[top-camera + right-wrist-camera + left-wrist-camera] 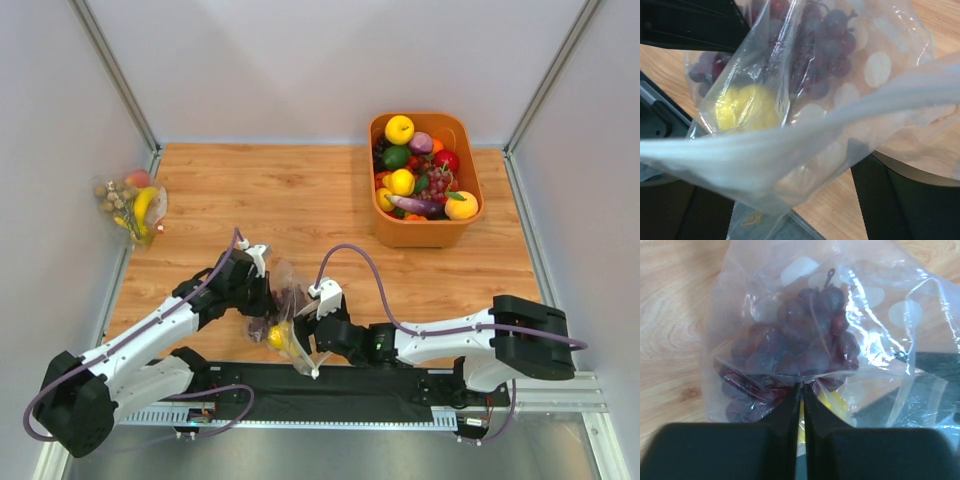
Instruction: Open the zip-top bag and remove the fake food
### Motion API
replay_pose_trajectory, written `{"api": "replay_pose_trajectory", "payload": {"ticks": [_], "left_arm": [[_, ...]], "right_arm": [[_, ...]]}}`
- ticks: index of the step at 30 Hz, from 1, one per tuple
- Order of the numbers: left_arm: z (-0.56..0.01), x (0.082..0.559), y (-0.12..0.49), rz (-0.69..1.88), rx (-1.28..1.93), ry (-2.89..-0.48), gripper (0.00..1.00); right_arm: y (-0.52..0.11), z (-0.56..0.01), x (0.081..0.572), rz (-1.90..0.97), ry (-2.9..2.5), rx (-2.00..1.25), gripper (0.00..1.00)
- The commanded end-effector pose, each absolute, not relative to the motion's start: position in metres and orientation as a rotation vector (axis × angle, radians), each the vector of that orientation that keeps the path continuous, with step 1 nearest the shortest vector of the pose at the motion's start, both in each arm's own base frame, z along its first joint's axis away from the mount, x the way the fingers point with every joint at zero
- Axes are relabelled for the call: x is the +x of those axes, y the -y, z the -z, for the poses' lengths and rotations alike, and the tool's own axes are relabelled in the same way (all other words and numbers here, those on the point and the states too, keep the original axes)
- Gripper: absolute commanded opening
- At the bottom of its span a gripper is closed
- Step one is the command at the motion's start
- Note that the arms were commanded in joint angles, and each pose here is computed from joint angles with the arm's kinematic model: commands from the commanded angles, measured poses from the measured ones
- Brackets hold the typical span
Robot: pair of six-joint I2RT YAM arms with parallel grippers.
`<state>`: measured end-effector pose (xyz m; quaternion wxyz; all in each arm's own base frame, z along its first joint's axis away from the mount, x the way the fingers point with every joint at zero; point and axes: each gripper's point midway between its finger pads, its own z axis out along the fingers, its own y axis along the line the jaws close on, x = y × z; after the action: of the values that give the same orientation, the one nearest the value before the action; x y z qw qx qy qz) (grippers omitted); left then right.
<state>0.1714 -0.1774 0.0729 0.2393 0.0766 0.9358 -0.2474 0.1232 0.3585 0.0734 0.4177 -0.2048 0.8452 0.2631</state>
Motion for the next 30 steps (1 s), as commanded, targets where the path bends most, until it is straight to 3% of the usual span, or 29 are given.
{"api": "replay_pose_trajectory", "payload": {"ticks": [1, 8, 9, 10, 11, 12, 15, 18, 25, 30], "left_arm": [[-0.07, 0.17, 0.183, 0.716, 0.237, -2.553, 0.0], [-0.086, 0.174, 0.172, 0.66, 0.205, -2.494, 0.03], [-0.09, 0.175, 0.169, 0.64, 0.19, -2.483, 0.12], [-0.095, 0.174, 0.164, 0.625, 0.175, -2.463, 0.38], [-0.097, 0.178, 0.156, 0.58, 0.143, -2.443, 0.46], [-0.096, 0.177, 0.153, 0.568, 0.126, -2.432, 0.61], [-0.097, 0.174, 0.144, 0.546, 0.077, -2.413, 0.82], [-0.09, 0.171, 0.143, 0.535, 0.058, -2.452, 0.92], [-0.068, 0.165, 0.147, 0.547, 0.037, -2.522, 0.94], [-0.054, 0.155, 0.158, 0.644, 0.054, -2.55, 0.68]], "right_arm": [[-0.361, -0.08, 0.136, -0.617, -2.108, -0.404, 0.83], [-0.362, -0.07, 0.134, -0.614, -2.134, -0.396, 0.8], [-0.363, -0.068, 0.134, -0.612, -2.136, -0.396, 0.79], [-0.363, -0.068, 0.134, -0.613, -2.137, -0.39, 0.79], [-0.363, -0.068, 0.134, -0.613, -2.137, -0.388, 0.79], [-0.363, -0.067, 0.135, -0.61, -2.137, -0.392, 0.79], [-0.363, -0.068, 0.135, -0.614, -2.134, -0.389, 0.79], [-0.362, -0.07, 0.134, -0.618, -2.133, -0.388, 0.79], [-0.361, -0.076, 0.136, -0.622, -2.116, -0.373, 0.79], [-0.363, -0.077, 0.137, -0.638, -2.11, -0.368, 0.79]]}}
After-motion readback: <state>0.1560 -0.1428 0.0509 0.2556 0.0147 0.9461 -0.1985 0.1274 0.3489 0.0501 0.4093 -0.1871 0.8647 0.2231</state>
